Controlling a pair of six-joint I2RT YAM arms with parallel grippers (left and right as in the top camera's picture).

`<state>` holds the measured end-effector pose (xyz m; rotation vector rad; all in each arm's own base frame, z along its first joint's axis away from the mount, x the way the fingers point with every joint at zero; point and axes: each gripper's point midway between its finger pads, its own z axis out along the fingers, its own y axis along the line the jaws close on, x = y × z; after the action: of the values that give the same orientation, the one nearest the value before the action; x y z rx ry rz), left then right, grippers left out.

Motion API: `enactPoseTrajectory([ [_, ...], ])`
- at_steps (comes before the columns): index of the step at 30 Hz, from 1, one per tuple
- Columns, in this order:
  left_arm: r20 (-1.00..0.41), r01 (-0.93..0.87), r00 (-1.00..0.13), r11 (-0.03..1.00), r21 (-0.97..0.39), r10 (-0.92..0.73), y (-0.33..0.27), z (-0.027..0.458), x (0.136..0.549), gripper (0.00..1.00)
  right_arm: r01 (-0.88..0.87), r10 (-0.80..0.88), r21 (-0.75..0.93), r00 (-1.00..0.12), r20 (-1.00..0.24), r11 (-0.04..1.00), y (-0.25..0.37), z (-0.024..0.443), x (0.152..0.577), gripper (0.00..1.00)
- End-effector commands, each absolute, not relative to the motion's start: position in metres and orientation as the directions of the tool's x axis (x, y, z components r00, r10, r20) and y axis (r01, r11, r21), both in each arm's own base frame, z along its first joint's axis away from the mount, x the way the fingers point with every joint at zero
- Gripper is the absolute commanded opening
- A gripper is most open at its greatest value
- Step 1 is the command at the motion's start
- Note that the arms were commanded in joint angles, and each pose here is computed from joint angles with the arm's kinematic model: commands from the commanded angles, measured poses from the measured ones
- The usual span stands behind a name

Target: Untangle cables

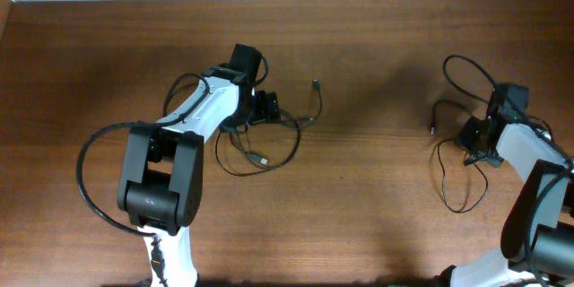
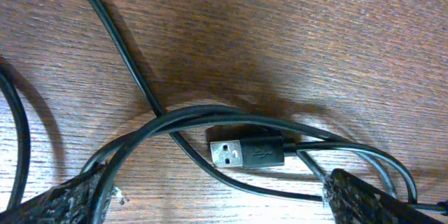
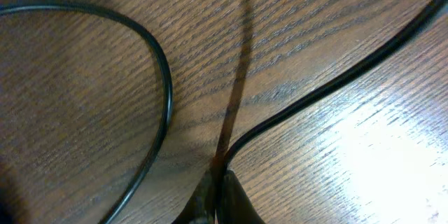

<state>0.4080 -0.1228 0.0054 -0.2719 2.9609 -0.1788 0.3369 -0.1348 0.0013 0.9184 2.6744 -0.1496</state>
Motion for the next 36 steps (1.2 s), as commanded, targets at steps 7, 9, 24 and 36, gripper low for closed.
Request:
enactPoseTrajectory([
  [7, -0.072, -0.187, -0.979, 0.979, -0.076, -0.193, -0.110, -0.025, 0.389, 0.99, 0.590, 0.580, -0.017, -0.798, -0.162, 0.807, -0.122, 0.028, 0.311, 0.86],
  [9, -0.071, -0.187, -0.979, 0.979, -0.076, -0.193, -0.110, -0.025, 0.389, 0.99, 0.588, 0.581, -0.017, -0.803, -0.134, 0.808, -0.119, 0.018, 0.308, 0.97],
  [24, -0.072, -0.187, -0.979, 0.979, -0.076, -0.193, -0.110, -0.025, 0.389, 0.99, 0.494, 0.475, -0.125, -0.866, -0.155, 0.861, -0.100, -0.009, 0.321, 0.04],
  [36, -0.072, -0.187, -0.979, 0.979, -0.076, -0.193, -0.110, -0.025, 0.389, 0.99, 0.489, 0.447, -0.033, -0.820, -0.358, 0.872, -0.138, 0.110, 0.414, 0.04],
])
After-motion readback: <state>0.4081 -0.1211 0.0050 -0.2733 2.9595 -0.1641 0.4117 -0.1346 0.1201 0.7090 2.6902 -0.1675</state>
